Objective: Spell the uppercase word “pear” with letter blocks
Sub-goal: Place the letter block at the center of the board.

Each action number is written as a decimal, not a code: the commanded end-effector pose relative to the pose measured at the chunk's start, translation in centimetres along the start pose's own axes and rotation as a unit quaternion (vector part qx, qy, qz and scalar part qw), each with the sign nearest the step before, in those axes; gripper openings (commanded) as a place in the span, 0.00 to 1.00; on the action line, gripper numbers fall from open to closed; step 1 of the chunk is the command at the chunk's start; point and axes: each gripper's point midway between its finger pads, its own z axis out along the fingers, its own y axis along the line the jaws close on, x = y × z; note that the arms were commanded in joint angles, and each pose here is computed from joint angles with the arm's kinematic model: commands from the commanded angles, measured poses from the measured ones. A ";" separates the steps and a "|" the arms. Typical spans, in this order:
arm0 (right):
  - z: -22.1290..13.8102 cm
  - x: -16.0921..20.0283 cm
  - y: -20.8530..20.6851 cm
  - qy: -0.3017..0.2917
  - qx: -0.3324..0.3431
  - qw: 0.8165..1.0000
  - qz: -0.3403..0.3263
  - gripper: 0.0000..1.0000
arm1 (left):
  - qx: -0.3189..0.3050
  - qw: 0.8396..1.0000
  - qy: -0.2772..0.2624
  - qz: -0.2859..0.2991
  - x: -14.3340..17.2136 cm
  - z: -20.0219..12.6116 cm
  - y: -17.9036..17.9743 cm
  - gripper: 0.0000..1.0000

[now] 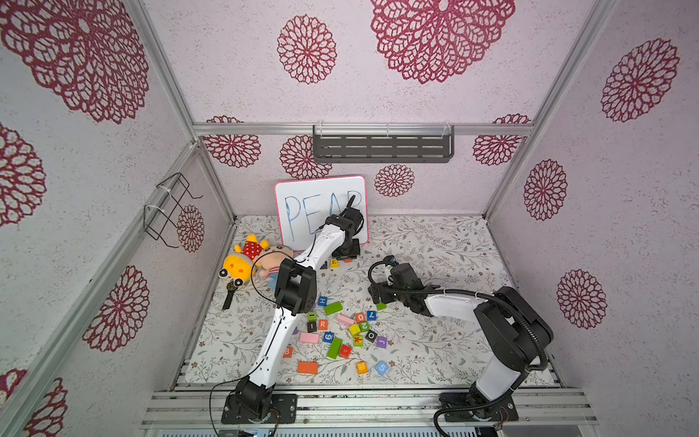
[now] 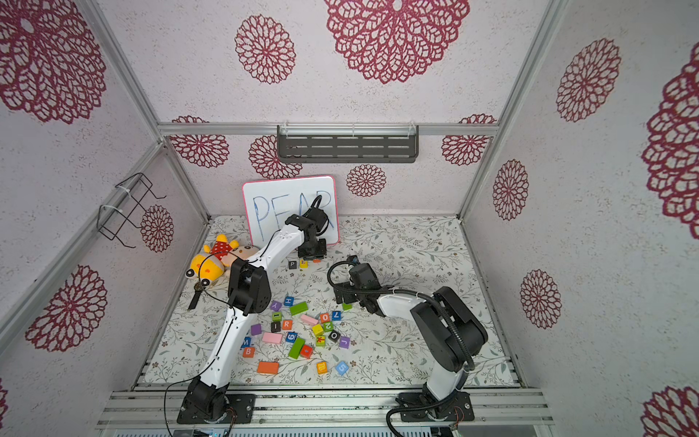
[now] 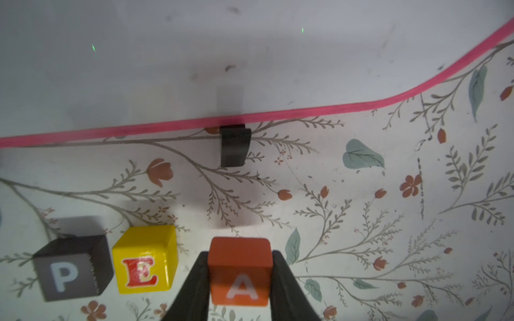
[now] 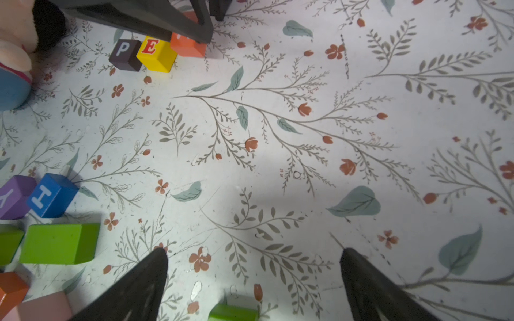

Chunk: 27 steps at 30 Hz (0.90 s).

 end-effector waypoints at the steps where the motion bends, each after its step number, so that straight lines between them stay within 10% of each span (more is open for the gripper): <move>1: 0.0 -1.9 0.6 -0.020 -0.012 1.000 0.000 0.99 | 0.001 1.000 -0.004 0.007 -0.4 0.4 0.1 0.00; 27: -0.1 -2.0 0.6 -0.019 -0.009 1.000 -0.002 0.99 | -0.013 1.000 0.003 0.013 0.1 2.6 0.1 0.15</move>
